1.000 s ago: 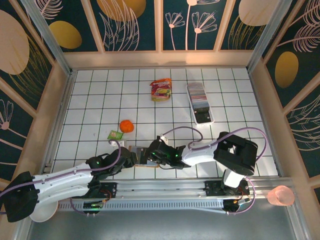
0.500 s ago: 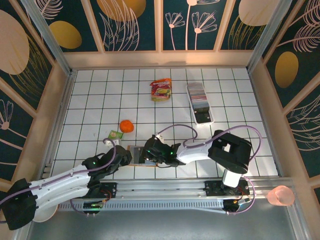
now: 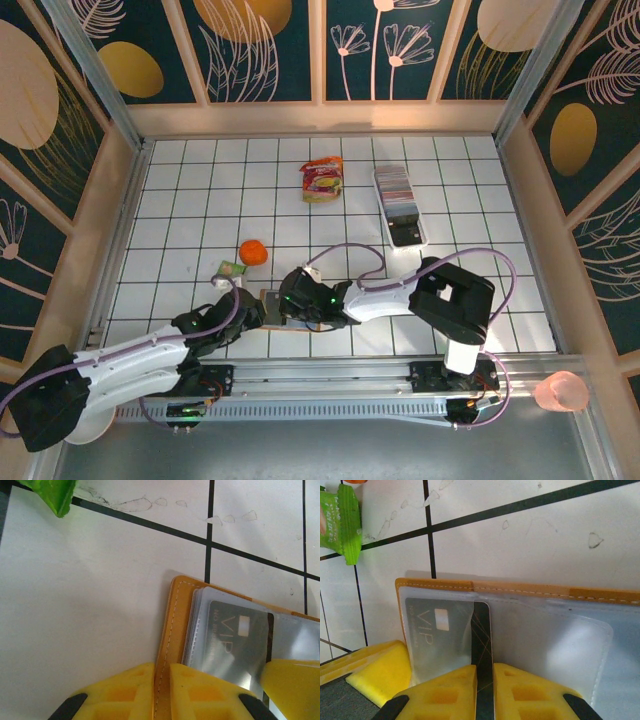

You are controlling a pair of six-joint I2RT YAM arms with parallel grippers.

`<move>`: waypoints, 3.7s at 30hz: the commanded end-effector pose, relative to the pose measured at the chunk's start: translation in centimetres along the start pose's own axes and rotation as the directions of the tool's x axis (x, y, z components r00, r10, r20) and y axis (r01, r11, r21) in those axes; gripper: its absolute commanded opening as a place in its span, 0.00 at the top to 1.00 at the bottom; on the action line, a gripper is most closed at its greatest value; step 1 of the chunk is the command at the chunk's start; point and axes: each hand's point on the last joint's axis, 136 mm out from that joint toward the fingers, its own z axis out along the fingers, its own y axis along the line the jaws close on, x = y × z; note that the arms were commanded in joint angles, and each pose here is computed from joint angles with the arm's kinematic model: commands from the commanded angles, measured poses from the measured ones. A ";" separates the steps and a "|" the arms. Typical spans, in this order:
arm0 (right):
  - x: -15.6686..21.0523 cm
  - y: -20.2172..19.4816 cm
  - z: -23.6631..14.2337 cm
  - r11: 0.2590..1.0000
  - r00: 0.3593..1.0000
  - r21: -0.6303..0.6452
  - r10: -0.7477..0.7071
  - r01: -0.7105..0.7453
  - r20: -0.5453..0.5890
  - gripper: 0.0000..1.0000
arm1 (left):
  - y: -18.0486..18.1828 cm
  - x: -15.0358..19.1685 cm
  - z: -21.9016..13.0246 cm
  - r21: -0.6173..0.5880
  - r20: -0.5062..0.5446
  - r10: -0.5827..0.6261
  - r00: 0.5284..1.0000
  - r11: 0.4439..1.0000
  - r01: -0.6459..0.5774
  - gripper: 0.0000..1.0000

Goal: Put the credit cards into the card holder
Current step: Insert the credit card into the card slot, then flip over the card slot in the card holder.

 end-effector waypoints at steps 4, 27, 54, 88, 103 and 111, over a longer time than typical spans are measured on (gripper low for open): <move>-0.6 0.8 -0.6 0.999 0.999 -0.029 -0.013 0.014 0.031 0.83 | 0.1 2.6 0.0 0.045 -0.116 0.005 0.993 0.999 0.000 0.83; -0.4 -4.8 -5.6 0.983 0.997 0.183 -0.031 0.019 0.066 0.70 | -0.7 1.0 -0.9 0.047 -0.061 0.048 0.997 0.998 -0.045 0.51; 1.3 -3.9 -2.9 0.986 0.999 0.163 -0.043 0.044 -0.011 0.69 | 0.6 2.8 0.2 0.011 -0.133 0.075 0.988 0.997 -0.074 0.73; -0.1 1.5 -3.5 0.994 0.999 -0.109 0.023 -0.018 0.041 0.65 | 0.7 1.9 -0.1 0.003 -0.086 0.044 0.995 0.999 -0.044 0.72; -0.7 2.1 -4.5 0.993 0.997 -0.119 0.011 -0.002 0.082 0.66 | 0.8 1.3 -0.3 -0.015 -0.055 0.030 0.998 0.999 -0.031 0.72; -0.5 3.2 -3.4 0.987 0.998 -0.163 0.005 0.005 0.056 0.67 | 0.7 0.2 -1.1 -0.018 -0.011 0.003 1.000 1.000 -0.003 0.72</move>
